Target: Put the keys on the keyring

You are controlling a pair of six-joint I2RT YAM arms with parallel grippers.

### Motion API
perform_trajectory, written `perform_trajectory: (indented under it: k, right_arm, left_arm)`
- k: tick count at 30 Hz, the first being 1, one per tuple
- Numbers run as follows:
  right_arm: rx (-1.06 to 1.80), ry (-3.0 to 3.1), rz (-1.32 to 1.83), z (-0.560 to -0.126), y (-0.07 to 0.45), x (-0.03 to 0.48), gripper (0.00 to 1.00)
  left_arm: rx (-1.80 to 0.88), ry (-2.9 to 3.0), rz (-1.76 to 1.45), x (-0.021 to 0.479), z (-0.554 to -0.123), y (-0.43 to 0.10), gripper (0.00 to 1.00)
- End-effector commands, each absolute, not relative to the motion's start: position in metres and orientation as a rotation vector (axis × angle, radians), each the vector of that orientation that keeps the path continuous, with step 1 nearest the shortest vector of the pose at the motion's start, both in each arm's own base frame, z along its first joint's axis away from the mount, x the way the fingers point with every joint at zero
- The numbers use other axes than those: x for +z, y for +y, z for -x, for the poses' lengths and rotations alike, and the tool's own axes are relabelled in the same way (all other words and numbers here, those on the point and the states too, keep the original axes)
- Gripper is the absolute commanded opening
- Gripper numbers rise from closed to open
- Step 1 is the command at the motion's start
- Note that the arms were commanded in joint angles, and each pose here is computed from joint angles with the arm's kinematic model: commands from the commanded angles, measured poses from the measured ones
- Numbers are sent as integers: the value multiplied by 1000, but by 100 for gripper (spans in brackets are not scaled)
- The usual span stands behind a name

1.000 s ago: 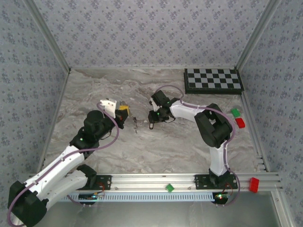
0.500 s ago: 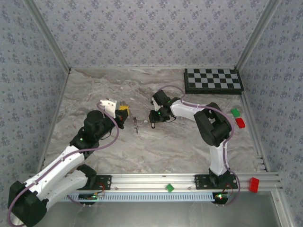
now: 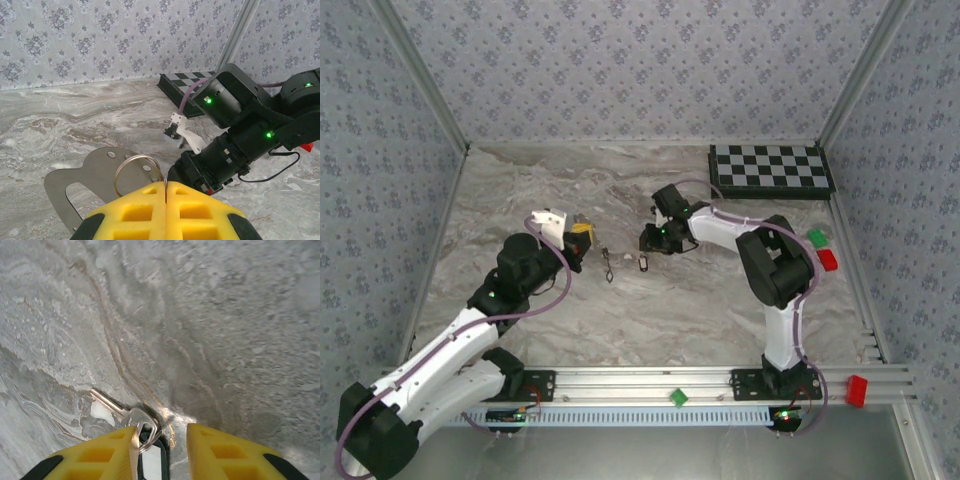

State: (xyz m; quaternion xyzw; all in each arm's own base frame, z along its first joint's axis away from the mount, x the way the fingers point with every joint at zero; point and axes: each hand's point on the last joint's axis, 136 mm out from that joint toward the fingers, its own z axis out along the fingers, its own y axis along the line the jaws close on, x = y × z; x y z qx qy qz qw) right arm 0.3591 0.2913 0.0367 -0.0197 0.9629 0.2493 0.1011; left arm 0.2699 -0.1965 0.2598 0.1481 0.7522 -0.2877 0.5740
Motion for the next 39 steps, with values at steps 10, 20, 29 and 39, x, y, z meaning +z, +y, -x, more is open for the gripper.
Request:
perform_trajectory:
  k: [10,20,29,39]
  right_arm:
    - [664,3102,-227,-345,285,47,31]
    - [551,3202,-304,-347,291,40,30]
    - [544,3241,-335,-347,297,34,28]
    - [570,3268,-335,-347,303,26,23]
  left_arm:
    - [-730,1673,-326,283,-266,-197,0]
    - [-770,1664,-314,284,-264,-198,0]
    - [-777,1651,-308,288,-261,-197,0]
    - [-779,1661,-308,285,-263,-198,0]
